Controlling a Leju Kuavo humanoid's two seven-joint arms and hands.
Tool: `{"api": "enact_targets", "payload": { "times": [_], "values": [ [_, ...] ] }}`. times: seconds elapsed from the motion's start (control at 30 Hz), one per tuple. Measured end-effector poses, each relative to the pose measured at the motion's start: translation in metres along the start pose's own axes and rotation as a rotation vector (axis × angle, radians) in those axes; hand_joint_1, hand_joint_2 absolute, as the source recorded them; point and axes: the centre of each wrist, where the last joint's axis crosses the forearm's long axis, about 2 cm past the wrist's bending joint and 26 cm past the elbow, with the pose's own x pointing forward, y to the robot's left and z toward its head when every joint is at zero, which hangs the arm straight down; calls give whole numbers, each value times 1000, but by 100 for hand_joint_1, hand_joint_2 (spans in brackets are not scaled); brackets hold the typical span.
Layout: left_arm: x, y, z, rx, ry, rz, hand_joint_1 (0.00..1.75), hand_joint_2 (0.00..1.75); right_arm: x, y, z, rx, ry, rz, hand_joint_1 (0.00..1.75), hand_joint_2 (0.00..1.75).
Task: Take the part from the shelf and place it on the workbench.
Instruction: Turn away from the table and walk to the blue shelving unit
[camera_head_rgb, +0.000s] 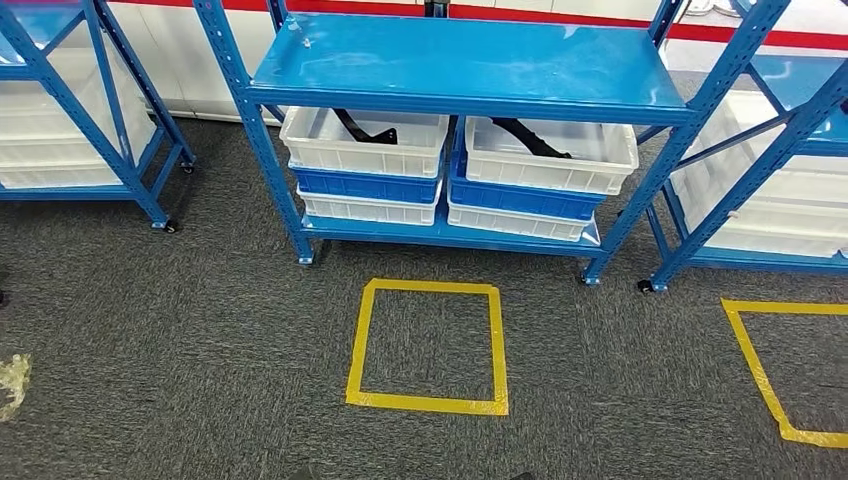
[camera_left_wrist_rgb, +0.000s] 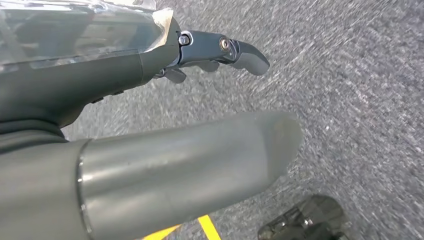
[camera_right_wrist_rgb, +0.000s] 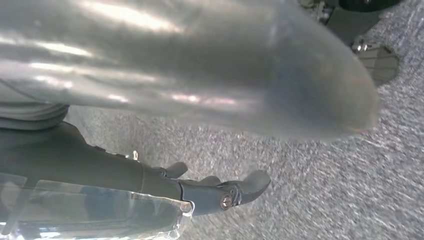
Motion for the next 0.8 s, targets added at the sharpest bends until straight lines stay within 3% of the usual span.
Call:
{"api": "enact_targets", "payload": {
  "times": [0.8],
  "values": [
    [-1, -3, 0, -27, -4, 16, 0, 0, 1, -3, 0, -13, -19, 6, 0, 0]
  ]
}}
